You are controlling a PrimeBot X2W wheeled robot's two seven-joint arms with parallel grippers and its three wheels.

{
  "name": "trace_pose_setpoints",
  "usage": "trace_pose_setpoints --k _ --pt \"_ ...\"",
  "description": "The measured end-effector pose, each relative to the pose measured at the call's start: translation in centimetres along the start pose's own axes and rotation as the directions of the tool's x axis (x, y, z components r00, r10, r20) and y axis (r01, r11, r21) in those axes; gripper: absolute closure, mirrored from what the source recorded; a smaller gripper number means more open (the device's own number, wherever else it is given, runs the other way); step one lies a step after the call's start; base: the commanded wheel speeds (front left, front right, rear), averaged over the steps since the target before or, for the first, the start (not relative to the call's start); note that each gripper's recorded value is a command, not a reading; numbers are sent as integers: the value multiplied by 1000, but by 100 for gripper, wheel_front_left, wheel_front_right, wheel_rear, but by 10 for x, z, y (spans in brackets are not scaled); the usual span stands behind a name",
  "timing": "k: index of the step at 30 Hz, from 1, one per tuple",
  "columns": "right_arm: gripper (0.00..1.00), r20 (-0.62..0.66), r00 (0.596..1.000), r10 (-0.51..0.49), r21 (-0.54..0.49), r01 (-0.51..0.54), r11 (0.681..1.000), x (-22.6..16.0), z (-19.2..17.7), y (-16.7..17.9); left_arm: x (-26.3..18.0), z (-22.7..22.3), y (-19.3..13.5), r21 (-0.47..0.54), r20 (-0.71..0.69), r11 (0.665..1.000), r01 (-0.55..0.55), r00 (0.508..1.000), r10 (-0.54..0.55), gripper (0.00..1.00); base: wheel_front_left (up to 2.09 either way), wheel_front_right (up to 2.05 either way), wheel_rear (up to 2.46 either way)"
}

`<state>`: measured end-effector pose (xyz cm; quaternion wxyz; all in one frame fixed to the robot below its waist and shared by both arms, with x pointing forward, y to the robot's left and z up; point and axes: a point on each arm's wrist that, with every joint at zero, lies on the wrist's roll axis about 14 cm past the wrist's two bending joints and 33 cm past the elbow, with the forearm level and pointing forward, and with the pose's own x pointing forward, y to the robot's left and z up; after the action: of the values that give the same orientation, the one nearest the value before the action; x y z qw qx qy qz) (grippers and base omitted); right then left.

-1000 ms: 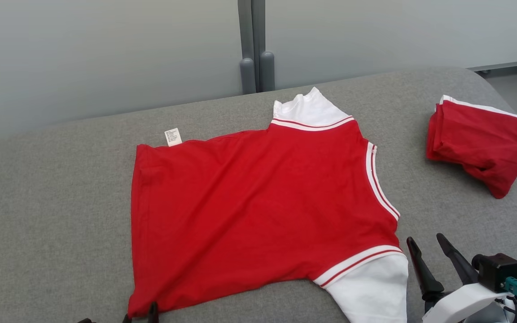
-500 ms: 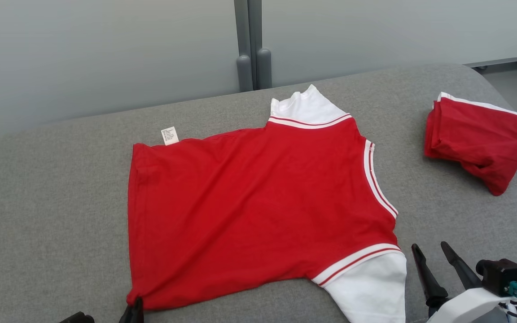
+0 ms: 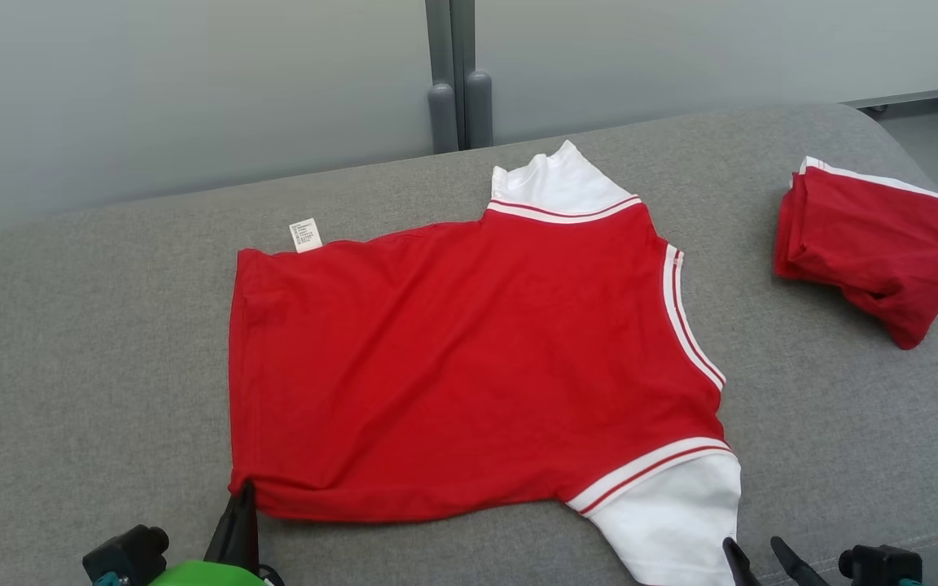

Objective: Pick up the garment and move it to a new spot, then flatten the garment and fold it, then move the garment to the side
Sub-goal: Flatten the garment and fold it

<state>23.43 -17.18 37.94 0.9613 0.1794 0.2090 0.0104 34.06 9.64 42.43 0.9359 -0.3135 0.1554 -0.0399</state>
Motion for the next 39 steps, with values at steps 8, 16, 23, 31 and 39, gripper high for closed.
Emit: trace_pose_setpoints --k 8,16,23,31,39 --pt "0 -84 996 -10 66 15 998 -2 -27 3 2 -1 -9 18 0 999 34 999 -34 100 0 0 0" --pt "5 -134 991 5 86 7 996 4 -39 9 1 1 -7 19 10 999 30 1000 -30 100 0 0 0" --pt "66 -153 988 18 77 -6 997 12 -42 10 1 2 -4 17 14 1000 20 1000 -20 100 0 0 0" --pt "100 -107 992 65 75 -57 996 22 -27 21 1 4 -3 16 20 1000 15 1000 -16 100 0 0 0" --pt "100 38 994 104 19 -105 994 29 22 20 5 12 -12 17 51 999 45 998 -46 100 0 0 0"
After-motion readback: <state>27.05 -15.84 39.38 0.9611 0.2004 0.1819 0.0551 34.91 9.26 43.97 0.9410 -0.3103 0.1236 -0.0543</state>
